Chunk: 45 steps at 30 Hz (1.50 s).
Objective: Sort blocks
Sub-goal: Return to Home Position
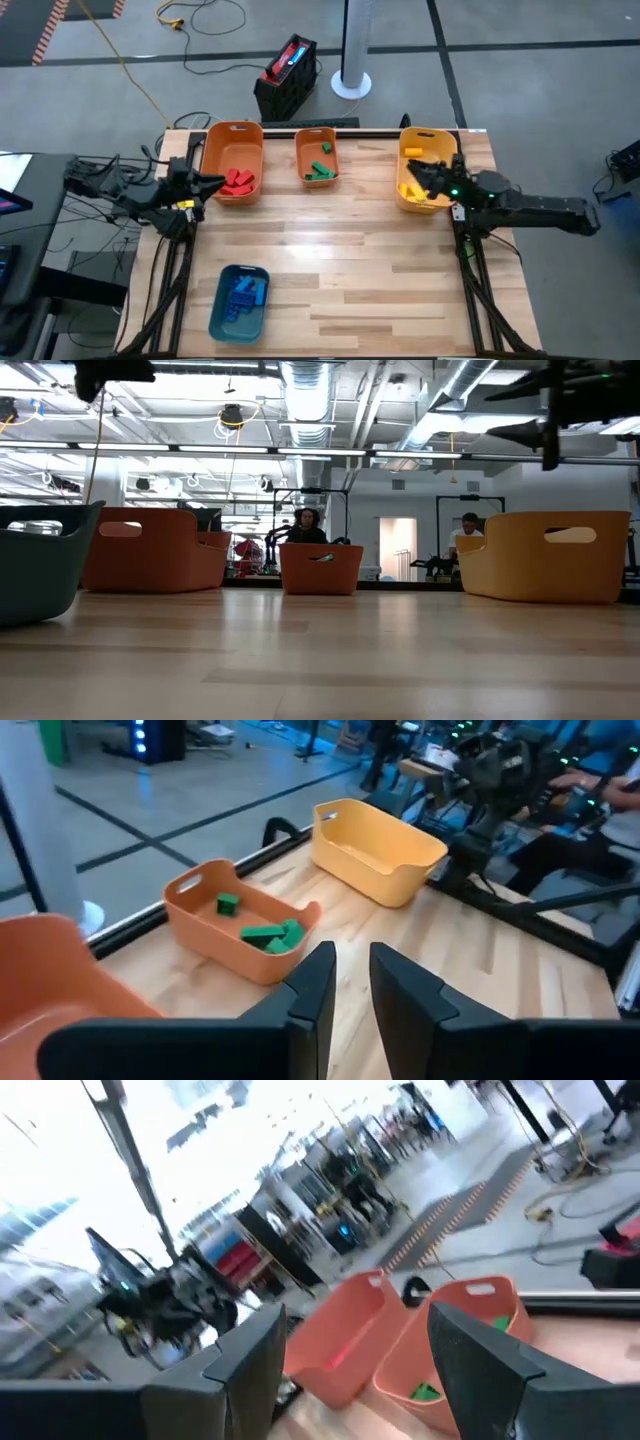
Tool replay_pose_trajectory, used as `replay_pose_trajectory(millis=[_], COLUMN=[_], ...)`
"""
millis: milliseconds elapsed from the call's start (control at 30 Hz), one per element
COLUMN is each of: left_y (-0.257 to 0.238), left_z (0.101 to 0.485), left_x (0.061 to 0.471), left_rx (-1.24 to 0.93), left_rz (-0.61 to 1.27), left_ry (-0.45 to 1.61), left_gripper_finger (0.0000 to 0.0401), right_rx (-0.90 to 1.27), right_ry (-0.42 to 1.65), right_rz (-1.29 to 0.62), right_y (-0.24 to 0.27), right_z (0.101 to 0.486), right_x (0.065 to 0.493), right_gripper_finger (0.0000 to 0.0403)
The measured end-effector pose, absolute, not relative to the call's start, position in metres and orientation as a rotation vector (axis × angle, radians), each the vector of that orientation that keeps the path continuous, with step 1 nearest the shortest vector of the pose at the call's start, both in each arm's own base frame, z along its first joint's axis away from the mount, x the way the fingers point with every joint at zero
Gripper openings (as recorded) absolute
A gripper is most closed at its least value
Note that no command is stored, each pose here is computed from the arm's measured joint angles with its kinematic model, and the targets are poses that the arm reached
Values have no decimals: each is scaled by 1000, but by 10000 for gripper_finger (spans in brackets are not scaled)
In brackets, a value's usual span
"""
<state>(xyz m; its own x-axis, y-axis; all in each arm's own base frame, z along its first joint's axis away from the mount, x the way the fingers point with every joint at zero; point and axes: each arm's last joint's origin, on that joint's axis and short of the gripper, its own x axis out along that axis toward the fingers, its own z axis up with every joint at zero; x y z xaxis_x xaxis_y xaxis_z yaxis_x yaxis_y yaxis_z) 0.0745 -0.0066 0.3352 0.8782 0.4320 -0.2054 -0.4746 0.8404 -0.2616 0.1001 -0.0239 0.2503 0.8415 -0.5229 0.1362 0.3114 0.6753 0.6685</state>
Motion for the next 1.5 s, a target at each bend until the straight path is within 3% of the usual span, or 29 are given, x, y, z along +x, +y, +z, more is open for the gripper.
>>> replay_pose_trajectory(millis=[267,600,867,1133,1500], left_y=[-25,-30,-8,8,2], left_z=[359,363,337,319,245], left_x=[112,164,205,200,186], left_rx=[-259,-221,-254,-211,-407], left_rz=[267,54,-71,6,1], left_ry=[3,-61,116,300,230], left_gripper_finger=[51,51,51,51,51], right_rx=[727,747,742,700,582], right_ry=[-479,-455,-441,-293,-161], right_rz=[-422,-377,-391,-416,-512], right_y=[-22,-20,-20,-19,-19], right_z=[237,236,234,222,210], right_x=[73,76,76,79,80], right_gripper_finger=[255,255,255,255,255])
